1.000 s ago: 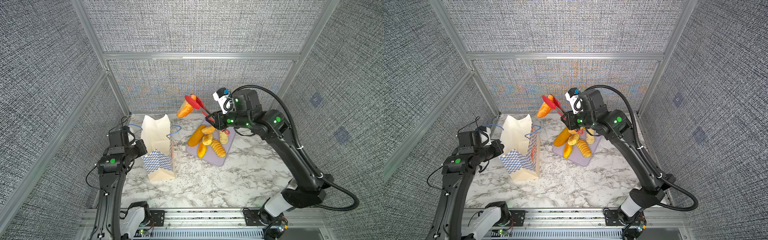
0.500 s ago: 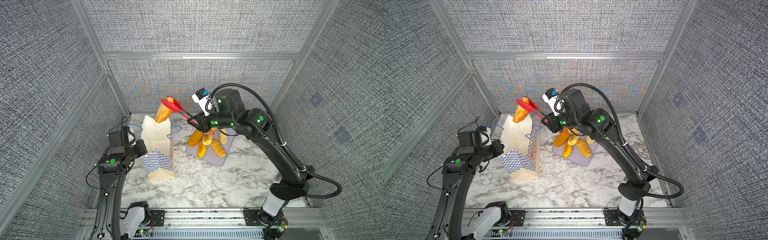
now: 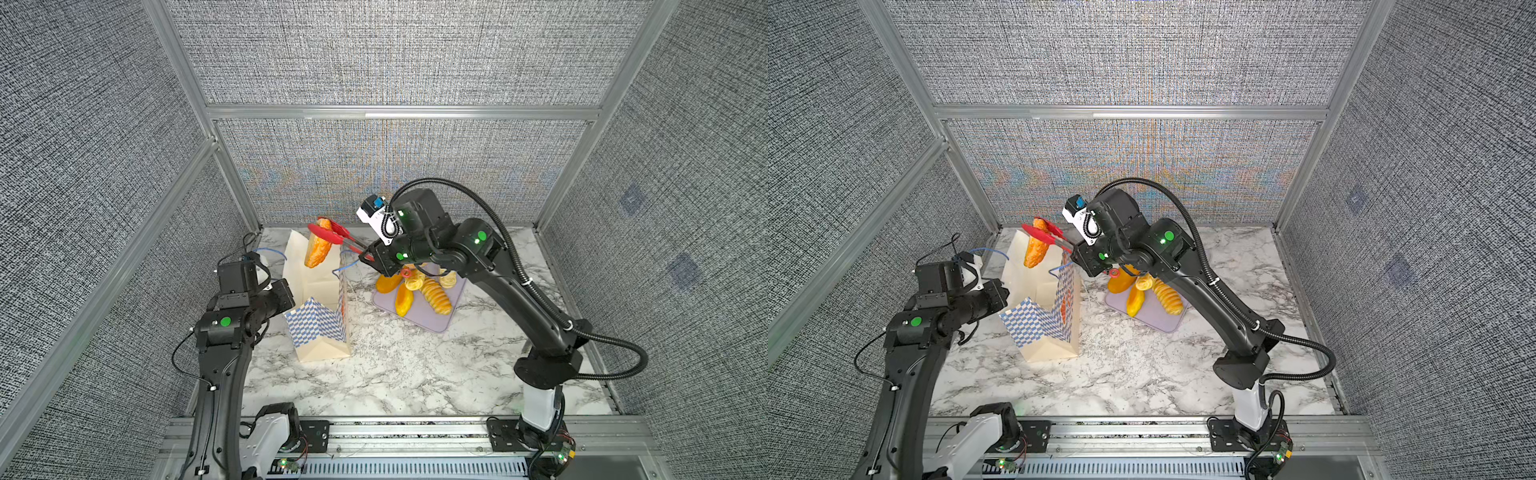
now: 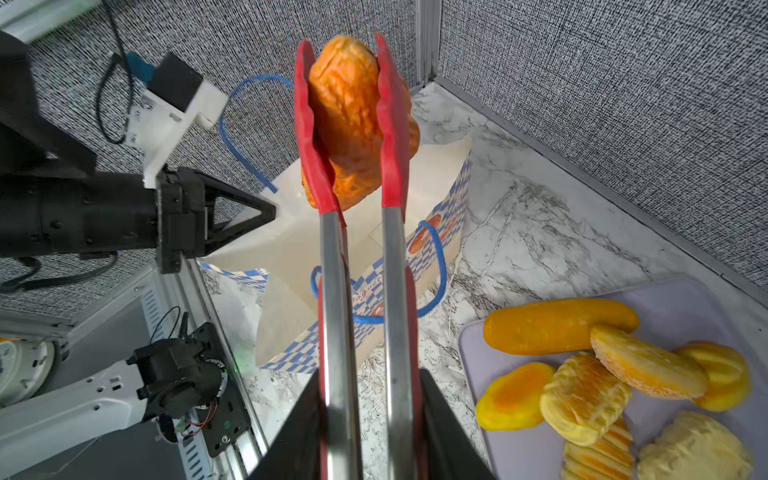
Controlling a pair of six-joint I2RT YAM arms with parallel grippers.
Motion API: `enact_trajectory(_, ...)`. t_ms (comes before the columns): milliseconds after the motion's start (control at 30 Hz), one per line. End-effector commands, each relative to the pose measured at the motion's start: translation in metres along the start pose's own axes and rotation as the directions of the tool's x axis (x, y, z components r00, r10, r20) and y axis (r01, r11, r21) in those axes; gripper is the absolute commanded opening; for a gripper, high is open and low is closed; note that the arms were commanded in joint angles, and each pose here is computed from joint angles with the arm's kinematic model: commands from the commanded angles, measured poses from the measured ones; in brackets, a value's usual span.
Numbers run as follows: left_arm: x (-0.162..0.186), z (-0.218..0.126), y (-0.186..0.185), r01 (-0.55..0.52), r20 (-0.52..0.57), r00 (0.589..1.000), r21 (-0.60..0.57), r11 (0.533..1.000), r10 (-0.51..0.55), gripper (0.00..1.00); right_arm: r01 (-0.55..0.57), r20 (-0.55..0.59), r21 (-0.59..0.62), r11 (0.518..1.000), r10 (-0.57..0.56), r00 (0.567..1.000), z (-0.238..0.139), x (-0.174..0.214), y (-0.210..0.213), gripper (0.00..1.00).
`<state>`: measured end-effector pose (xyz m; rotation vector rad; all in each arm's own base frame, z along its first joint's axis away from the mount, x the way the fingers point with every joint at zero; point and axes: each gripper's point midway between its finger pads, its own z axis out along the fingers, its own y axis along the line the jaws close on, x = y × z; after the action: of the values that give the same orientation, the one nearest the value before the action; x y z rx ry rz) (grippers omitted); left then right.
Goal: Place the fake bread into the paper bag
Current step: 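Carry the orange bread in the tongs over the open paper bag, then open the tongs to drop the orange bread into the bag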
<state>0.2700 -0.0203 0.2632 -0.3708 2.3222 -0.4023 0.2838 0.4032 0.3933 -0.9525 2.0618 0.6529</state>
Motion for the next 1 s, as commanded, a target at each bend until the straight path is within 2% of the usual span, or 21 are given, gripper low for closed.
enact_trajectory(0, -0.003, 0.001, -0.002, -0.001, 0.011, 1.0, 0.014, 1.0, 0.001, 0.02, 0.048, -0.01, 0.013, 0.999, -0.048, 0.999, 0.005, 0.003, 0.002, 0.35)
enact_trajectory(333, -0.002, 0.002, -0.002, 0.001, 0.009, 1.0, 0.017, 1.0, -0.001, 0.02, 0.089, -0.103, 0.029, 0.996, -0.085, 0.991, 0.026, 0.026, 0.005, 0.35)
enact_trajectory(600, -0.002, 0.001, -0.003, 0.002, 0.009, 1.0, 0.018, 1.0, -0.002, 0.02, 0.093, -0.118, 0.033, 0.995, -0.088, 0.989, 0.03, 0.032, 0.006, 0.37)
enact_trajectory(967, -0.002, 0.0, -0.003, 0.002, 0.012, 1.0, 0.017, 1.0, -0.002, 0.02, 0.095, -0.116, 0.034, 0.995, -0.091, 0.989, 0.031, 0.032, 0.007, 0.51)
